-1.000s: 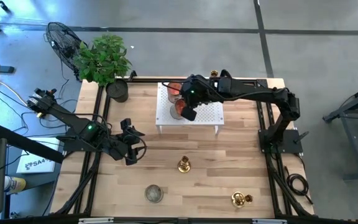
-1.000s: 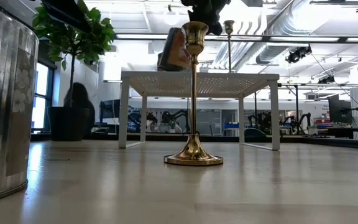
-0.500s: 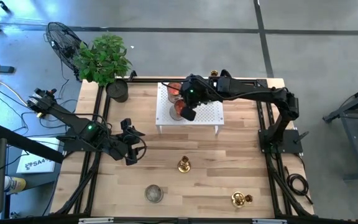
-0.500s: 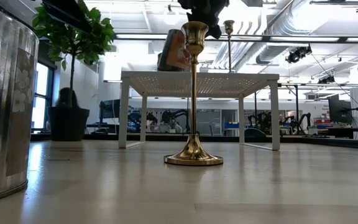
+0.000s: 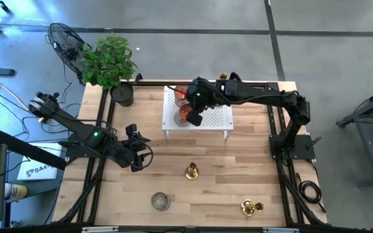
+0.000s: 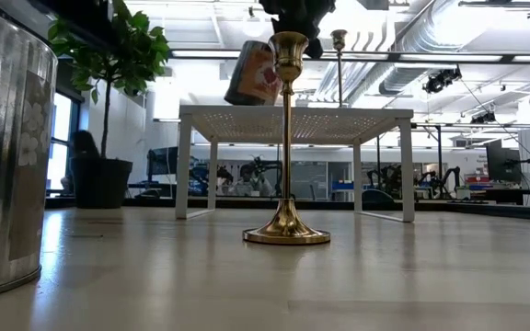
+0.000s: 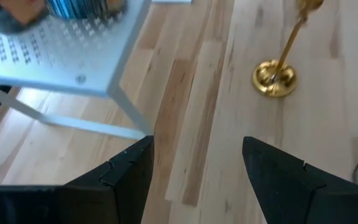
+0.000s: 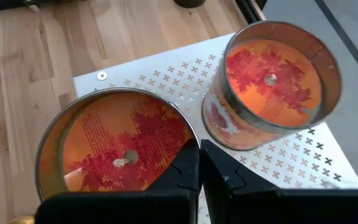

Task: Pick & Place candle stick holders
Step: Put the orange scented candle on the shelf, then put the bottom gold candle holder on the shelf

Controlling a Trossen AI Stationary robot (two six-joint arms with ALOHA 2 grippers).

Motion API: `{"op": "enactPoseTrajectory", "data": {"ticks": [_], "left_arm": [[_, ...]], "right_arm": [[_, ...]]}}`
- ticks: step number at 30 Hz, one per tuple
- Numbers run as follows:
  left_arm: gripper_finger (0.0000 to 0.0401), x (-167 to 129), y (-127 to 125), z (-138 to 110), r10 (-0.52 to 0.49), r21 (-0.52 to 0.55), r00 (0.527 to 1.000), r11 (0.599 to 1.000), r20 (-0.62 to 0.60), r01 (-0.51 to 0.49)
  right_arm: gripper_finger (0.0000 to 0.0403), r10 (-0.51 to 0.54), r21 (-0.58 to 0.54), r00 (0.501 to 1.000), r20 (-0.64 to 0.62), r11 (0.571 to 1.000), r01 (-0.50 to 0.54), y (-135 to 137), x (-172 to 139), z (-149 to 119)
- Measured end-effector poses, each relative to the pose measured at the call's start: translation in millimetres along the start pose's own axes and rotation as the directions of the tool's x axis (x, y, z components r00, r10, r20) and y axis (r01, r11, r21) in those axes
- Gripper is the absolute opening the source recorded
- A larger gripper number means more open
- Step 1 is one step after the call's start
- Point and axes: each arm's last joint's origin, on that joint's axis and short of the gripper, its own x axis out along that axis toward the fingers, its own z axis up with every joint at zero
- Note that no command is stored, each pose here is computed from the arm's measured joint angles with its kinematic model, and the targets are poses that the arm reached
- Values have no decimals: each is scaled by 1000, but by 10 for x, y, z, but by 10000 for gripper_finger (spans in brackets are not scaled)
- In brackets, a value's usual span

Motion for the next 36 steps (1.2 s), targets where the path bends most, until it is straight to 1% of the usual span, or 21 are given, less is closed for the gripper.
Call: {"op": "enactPoseTrajectory", "data": {"ticks": [4,9,18,26,30,33,36], "left_arm": [[239,70,1,-103,14,17,1000,1000,-26,-13],[239,90,-4,-124,12,17,1000,1000,-24,-12],[239,90,-4,-125,12,29,1000,1000,-24,-11],[239,90,-4,-125,12,29,1000,1000,-25,-11],[239,90,-4,-125,12,29,1000,1000,-24,-11],[239,90,-3,-125,12,28,1000,1000,-25,-11],[239,89,-5,-129,2,25,999,1000,-32,-1]], "right_arm": [[0,-5,4,1000,4,1000,5,-16,2,5],[4,1,14,999,39,1000,-2,-12,1,40],[44,12,21,998,55,1000,-13,-12,-5,58],[61,13,30,998,57,999,-15,-7,-6,59],[71,-21,18,998,67,1000,20,-17,-7,66],[81,-56,-6,994,99,998,56,-26,-51,91],[90,-65,-41,983,172,996,73,-11,-227,139]]}}
